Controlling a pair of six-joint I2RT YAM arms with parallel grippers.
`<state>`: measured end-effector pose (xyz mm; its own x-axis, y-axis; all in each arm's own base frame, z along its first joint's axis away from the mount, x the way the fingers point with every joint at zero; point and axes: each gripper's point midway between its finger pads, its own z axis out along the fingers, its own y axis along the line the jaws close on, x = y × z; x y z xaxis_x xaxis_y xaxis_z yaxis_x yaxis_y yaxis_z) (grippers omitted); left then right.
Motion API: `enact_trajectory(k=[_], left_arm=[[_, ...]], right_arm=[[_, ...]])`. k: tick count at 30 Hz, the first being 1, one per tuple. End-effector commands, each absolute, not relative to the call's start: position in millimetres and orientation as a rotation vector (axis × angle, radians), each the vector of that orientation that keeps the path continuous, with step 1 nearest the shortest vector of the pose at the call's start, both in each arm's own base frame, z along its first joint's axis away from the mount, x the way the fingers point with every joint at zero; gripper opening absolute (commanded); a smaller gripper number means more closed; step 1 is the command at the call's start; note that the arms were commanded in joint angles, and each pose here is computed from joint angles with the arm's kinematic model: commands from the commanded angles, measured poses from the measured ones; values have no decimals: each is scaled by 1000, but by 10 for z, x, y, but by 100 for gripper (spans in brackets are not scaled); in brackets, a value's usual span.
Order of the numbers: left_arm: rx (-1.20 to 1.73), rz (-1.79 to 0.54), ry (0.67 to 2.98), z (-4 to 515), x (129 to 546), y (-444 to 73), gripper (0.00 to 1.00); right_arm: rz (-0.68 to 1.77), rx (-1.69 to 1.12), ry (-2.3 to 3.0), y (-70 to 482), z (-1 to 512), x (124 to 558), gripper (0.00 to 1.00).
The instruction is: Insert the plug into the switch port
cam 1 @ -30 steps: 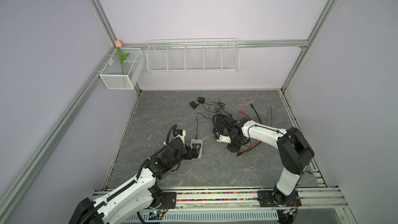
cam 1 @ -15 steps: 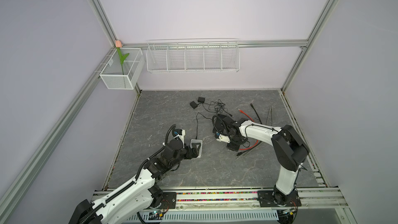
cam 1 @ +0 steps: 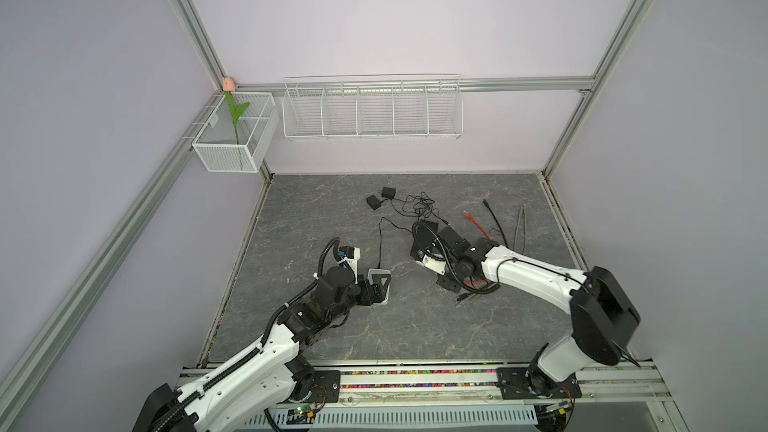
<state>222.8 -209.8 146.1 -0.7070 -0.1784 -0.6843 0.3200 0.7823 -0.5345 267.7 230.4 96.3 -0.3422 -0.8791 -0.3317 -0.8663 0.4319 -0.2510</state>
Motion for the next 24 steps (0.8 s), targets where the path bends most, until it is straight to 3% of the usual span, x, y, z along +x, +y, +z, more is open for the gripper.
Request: enact_trajectory(k=[1,11,24], left_arm=[[176,-915,2124,1789,2290,-2288,94],[232,-1025,2086,2018,2385,-2584,93],[250,-1162,2047,2148,2440,-2839,89]], right_arm=[[16,-1347,2163,2390,1302,2732,7],[104,-1150,1930,2475,1889,2660,6],[214,-1164,1854,2675,1911,2445,6]])
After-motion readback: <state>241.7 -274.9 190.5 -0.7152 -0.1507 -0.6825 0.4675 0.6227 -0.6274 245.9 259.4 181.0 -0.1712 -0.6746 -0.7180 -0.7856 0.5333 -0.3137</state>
